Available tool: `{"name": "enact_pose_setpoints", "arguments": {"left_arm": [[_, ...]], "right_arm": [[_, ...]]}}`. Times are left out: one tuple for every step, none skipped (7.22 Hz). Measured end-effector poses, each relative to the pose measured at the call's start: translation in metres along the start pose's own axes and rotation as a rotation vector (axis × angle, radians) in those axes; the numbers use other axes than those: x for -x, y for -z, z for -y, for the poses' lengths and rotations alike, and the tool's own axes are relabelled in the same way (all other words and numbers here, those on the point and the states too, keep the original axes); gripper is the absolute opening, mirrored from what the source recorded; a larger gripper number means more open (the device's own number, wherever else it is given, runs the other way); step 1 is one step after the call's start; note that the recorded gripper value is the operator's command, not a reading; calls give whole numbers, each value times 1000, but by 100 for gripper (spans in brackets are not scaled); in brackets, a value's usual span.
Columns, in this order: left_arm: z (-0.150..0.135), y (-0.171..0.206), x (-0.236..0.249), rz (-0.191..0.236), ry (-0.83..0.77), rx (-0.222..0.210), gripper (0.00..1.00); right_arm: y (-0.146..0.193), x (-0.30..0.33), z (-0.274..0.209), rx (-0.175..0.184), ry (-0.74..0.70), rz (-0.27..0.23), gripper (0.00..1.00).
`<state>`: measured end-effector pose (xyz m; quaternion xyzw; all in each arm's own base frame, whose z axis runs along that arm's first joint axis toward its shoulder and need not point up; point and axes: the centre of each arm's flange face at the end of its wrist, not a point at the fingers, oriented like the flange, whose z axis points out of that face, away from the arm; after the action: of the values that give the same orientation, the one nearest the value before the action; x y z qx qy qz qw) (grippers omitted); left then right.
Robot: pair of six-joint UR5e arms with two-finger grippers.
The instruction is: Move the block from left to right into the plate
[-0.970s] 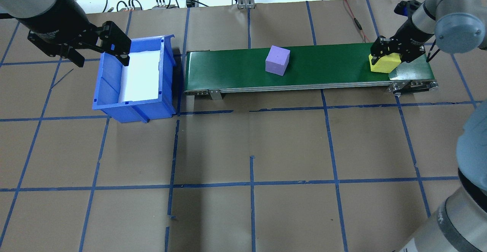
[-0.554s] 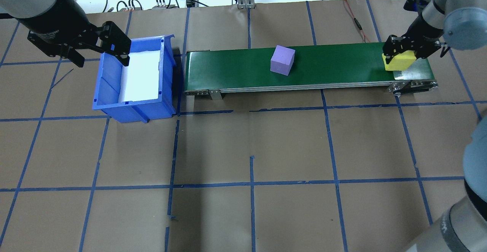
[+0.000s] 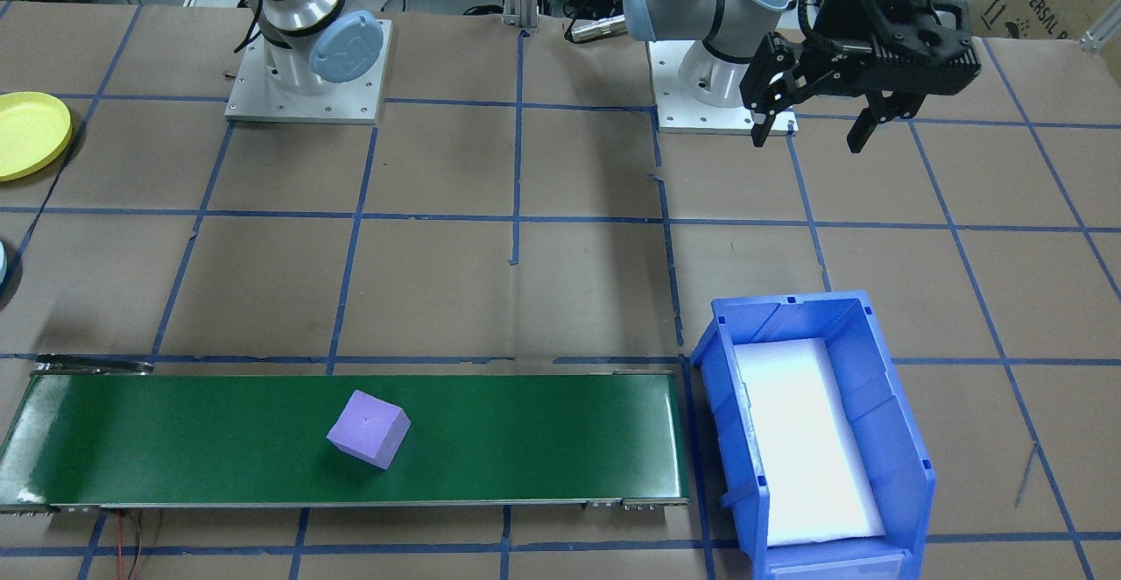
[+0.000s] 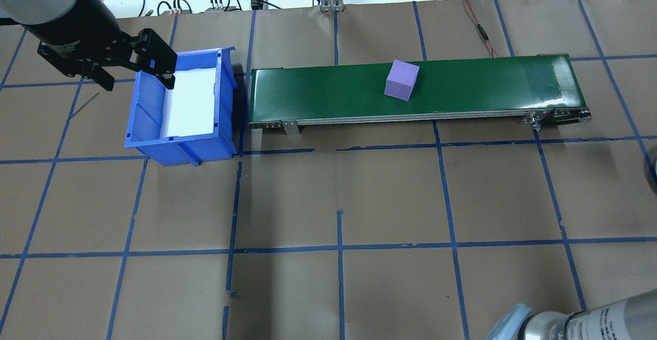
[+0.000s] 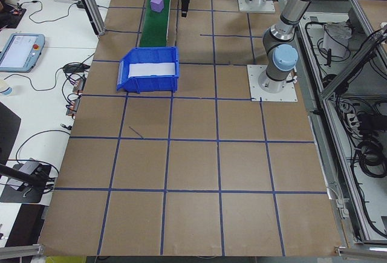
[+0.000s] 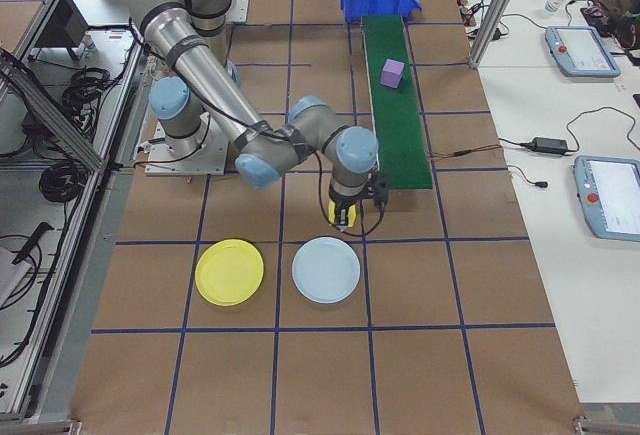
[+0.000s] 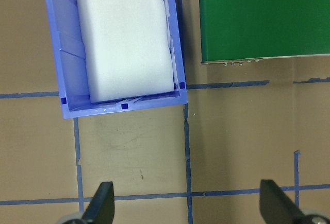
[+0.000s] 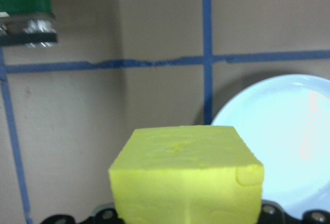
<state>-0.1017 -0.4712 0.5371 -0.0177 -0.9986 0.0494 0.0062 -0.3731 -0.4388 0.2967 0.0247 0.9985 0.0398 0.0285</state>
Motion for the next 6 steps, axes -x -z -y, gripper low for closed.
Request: {"name": "enact_pose_setpoints", "arguments": {"left_arm": [[0,0,0,0,0,0,100],[0,0,0,0,0,0,100],[0,0,0,0,0,0,100],[0,0,0,-1,0,0,100],[0,0,0,-1,0,0,100],[0,0,0,-1,0,0,100]], "right_arm": [[-15,-35,-59,28,-38,12,22],[-30,-61,-115,43,-80,26,32],[-45,-78,-160,48,-125,43,33],[-62,-89,-198,58,-174,72,33],[-73,-95,-222,66,-208,83,49],[-78,-100,-231,65,-224,68,99]]}}
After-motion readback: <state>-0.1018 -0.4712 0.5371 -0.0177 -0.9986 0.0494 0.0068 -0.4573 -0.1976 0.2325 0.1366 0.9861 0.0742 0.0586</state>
